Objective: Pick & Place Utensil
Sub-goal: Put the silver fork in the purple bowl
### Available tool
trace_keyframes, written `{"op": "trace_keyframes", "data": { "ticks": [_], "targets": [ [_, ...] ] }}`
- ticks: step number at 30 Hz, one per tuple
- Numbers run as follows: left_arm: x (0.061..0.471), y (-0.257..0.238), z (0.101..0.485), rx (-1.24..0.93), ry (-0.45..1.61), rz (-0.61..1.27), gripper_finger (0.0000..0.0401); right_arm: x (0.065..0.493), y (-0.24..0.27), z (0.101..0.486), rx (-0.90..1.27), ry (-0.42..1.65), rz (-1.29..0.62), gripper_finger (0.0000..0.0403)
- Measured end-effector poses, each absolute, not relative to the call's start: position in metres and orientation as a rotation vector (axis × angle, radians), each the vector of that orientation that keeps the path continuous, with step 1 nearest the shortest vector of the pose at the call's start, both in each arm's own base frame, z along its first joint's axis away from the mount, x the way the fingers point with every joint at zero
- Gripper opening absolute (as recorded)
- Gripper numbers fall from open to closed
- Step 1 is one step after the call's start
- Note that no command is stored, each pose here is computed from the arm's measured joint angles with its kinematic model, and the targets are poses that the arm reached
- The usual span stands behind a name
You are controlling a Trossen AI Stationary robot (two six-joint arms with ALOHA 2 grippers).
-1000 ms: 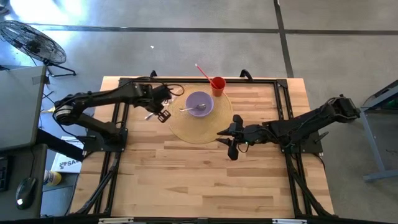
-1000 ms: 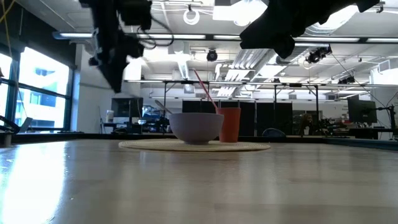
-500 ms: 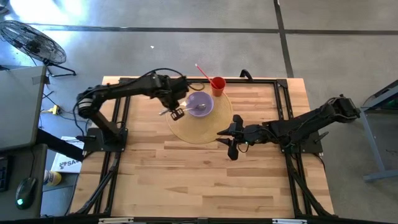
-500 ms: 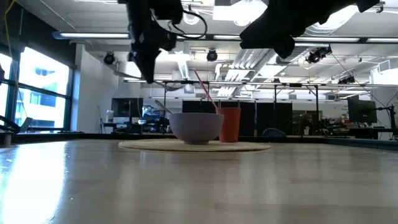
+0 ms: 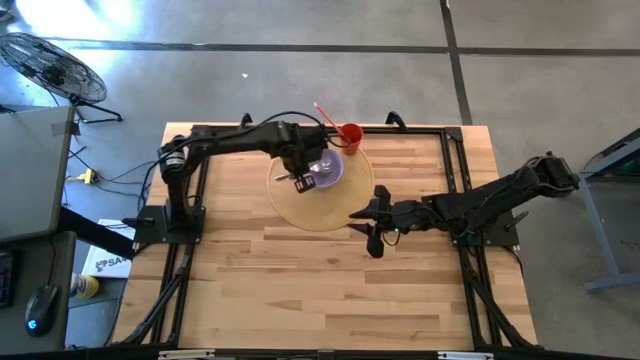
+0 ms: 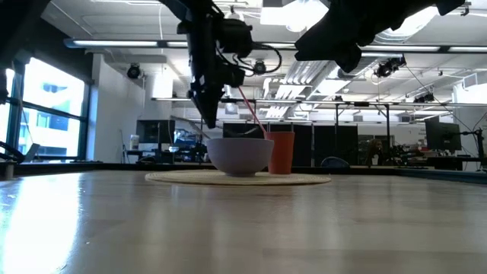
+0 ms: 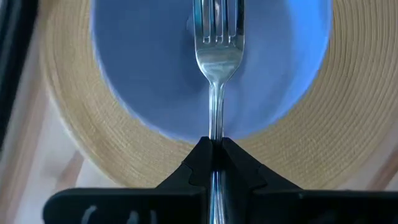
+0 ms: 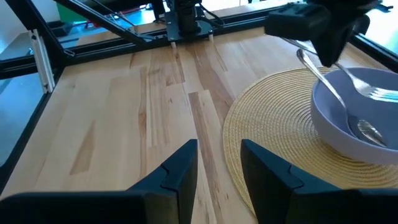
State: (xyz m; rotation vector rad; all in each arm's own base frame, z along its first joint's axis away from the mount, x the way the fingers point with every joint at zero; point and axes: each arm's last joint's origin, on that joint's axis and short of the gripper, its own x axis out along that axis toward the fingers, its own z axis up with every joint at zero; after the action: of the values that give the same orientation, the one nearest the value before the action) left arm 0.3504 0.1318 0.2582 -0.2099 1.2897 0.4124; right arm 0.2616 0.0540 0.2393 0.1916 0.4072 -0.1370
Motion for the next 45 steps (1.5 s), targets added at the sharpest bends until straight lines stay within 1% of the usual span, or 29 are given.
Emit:
{"op": "trace_keyframes", "data": {
  "ticks": [4, 9, 14, 29, 45],
  "targets": [
    [0.351, 0.144, 0.249, -0.213, 1.308, 0.403, 0.0015, 0.262, 0.054, 0.239, 0.194, 0.410, -0.133, 0.0116],
    [0.353, 0.158, 0.251, -0.229, 1.228, 0.381, 0.0015, 0.262, 0.054, 0.239, 0.193, 0.410, -0.134, 0.0116],
    [0.351, 0.166, 0.251, -0.229, 1.215, 0.390, 0.0016, 0.262, 0.054, 0.239, 0.194, 0.412, -0.129, 0.0116],
    [0.351, 0.165, 0.234, -0.125, 1.243, 0.303, 0.0016, 0.261, 0.055, 0.239, 0.197, 0.417, -0.111, 0.0116],
    [0.353, 0.162, 0.229, -0.129, 1.231, 0.287, 0.0017, 0.261, 0.055, 0.239, 0.196, 0.421, -0.111, 0.0116]
  ]
}}
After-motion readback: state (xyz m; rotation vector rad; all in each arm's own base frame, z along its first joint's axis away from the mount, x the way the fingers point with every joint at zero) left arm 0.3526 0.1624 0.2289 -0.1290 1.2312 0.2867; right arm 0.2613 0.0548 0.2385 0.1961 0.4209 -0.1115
